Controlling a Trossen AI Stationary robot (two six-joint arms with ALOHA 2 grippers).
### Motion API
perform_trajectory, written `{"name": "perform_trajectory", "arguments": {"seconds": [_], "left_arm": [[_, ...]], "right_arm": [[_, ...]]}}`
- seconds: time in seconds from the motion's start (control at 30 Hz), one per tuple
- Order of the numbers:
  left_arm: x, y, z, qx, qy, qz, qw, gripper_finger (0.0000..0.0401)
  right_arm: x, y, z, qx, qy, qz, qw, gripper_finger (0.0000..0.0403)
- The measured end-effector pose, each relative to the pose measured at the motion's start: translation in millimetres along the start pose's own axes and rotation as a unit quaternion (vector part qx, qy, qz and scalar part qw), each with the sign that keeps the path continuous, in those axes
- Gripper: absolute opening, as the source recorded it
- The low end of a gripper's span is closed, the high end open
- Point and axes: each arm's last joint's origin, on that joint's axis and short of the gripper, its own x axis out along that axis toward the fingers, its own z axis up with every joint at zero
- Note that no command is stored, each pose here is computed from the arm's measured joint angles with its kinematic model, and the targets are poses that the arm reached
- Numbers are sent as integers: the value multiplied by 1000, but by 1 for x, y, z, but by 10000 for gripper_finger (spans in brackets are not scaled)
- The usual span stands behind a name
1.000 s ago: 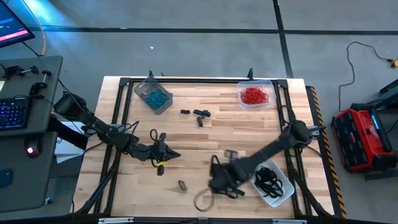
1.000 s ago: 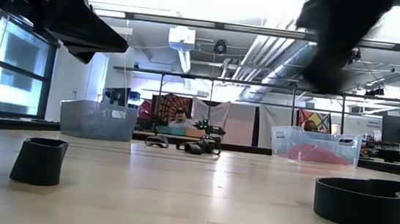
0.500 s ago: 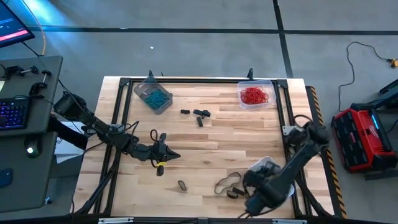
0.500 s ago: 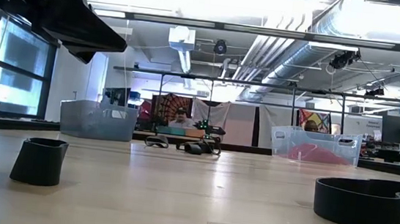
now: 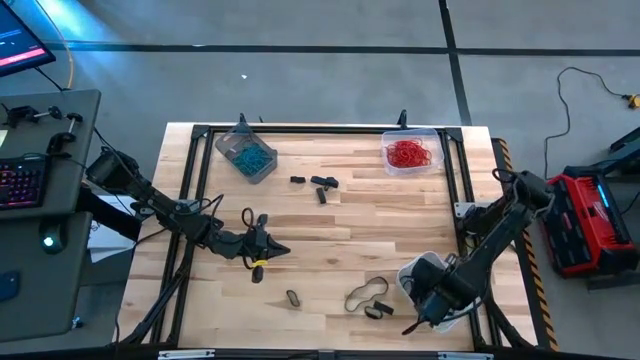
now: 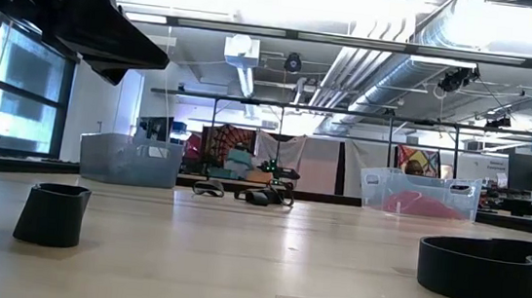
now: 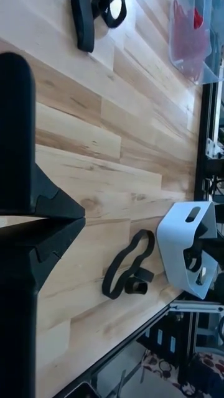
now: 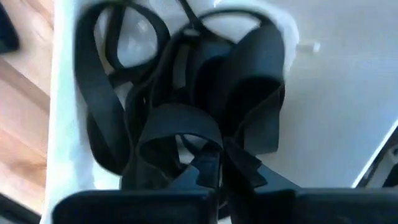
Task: Sort rubber bands into baskets
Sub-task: Put the black rubber band into the white bin
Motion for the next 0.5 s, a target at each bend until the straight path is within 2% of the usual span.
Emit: {"name": "perform_trajectory", "arguments": {"seconds": [0.13, 0.3, 0.5], "left_arm": [[0, -1, 0, 0, 4, -14, 1000, 0], [0, -1, 0, 0, 4, -15, 1000, 0], [0, -1, 0, 4, 4, -14, 1000, 0]], "right_arm": [[-6, 3, 3, 5, 12, 8, 1000, 27], [-29, 7, 5, 12, -5, 12, 1000, 90], [-65, 15, 9, -2, -95, 39, 995, 161]]}}
